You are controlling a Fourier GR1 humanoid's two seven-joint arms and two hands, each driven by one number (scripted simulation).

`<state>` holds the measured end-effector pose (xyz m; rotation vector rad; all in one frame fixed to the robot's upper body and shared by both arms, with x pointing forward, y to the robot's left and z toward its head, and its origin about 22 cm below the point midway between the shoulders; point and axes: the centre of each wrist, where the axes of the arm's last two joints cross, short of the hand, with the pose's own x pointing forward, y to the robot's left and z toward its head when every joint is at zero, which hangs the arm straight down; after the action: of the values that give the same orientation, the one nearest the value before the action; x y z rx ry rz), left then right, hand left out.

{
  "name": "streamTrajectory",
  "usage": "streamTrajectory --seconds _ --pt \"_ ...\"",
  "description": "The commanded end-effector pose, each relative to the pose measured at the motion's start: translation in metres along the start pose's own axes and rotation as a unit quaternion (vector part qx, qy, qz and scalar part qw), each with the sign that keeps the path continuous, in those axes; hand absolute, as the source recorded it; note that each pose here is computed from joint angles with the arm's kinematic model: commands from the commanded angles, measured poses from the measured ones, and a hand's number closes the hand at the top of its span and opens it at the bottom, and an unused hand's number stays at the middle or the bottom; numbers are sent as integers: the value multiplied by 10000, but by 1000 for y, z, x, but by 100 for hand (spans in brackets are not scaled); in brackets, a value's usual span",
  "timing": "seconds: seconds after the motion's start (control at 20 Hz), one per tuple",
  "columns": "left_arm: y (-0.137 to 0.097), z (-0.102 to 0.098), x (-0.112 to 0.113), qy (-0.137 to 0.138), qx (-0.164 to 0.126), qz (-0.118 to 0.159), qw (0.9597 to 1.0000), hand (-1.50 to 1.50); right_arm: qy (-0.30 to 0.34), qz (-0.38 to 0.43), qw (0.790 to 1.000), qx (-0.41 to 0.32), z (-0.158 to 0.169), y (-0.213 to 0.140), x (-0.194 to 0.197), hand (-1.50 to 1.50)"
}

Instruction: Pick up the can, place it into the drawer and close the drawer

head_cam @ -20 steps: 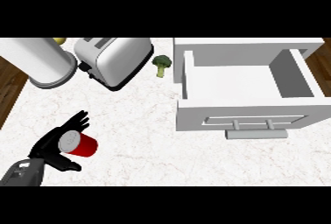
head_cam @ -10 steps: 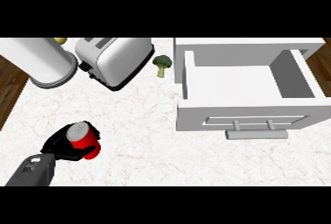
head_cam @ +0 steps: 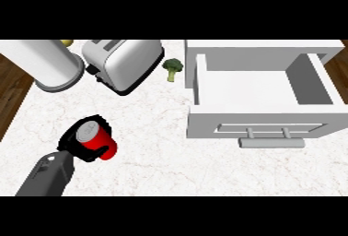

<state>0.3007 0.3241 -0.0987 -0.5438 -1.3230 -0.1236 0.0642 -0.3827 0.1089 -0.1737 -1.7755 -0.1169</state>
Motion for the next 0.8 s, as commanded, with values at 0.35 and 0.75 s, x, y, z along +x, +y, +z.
streamTrajectory --seconds 0.35,0.75 --pt "-66 -46 10 -1496 1930 436 9687 150 -19 -6 9999 -167 22 -1 -4 -150" --pt "-125 -72 87 -1905 1750 -34 9660 150 6 -65 9999 -136 19 9 6 -150"
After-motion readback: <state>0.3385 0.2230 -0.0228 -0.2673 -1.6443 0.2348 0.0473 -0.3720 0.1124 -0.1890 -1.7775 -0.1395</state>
